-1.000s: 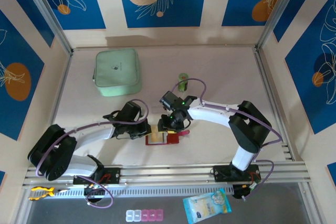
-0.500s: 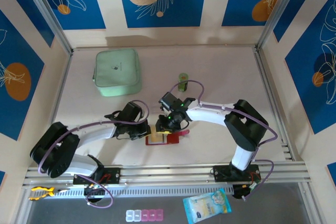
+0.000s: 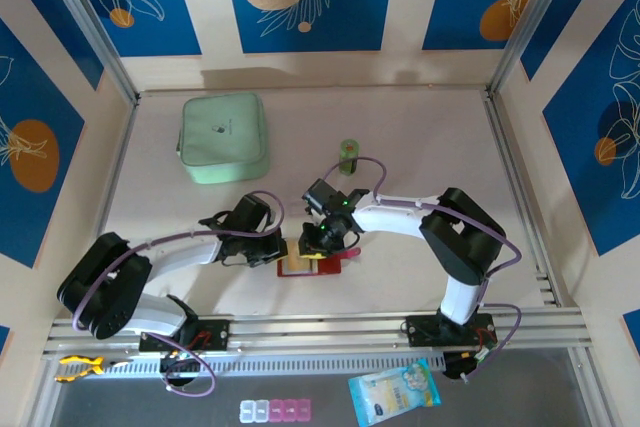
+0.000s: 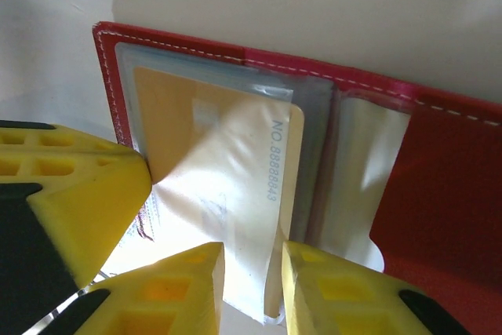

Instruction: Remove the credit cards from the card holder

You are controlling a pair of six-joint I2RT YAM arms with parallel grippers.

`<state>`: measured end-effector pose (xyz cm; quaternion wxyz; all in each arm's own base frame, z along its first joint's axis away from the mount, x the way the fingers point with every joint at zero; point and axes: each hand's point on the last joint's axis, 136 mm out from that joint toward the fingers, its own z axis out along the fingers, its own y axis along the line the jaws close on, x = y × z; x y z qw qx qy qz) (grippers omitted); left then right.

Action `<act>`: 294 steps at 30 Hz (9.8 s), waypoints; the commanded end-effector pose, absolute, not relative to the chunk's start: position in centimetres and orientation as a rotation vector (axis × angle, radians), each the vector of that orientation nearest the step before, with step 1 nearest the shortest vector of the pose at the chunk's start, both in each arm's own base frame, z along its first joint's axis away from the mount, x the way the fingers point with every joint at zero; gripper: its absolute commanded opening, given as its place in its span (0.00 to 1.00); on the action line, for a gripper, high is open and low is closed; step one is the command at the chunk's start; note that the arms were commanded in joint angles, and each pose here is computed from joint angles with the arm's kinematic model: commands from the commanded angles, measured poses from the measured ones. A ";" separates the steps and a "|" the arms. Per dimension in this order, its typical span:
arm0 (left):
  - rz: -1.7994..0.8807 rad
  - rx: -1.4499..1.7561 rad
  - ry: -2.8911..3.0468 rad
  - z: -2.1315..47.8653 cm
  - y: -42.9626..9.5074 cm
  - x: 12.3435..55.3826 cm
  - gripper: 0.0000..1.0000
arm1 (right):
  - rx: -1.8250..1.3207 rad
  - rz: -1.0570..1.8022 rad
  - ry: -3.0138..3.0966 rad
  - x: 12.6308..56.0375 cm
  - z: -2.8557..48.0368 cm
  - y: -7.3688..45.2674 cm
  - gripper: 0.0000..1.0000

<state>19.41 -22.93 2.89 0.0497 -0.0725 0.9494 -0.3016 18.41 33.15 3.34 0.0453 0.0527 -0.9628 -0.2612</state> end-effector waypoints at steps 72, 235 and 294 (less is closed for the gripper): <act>-0.832 -0.055 2.974 2.5 -24.7 18.3 0.05 | -0.071 -0.670 -3.024 19.0 2.7 27.1 0.28; -0.761 -0.232 2.794 6.3 -18.7 18.6 0.26 | 2.117 -0.346 -2.626 30.7 13.6 27.4 0.00; -0.830 -0.406 2.732 6.4 -15.2 17.9 0.32 | 2.288 -0.434 -2.312 34.2 10.3 32.2 0.21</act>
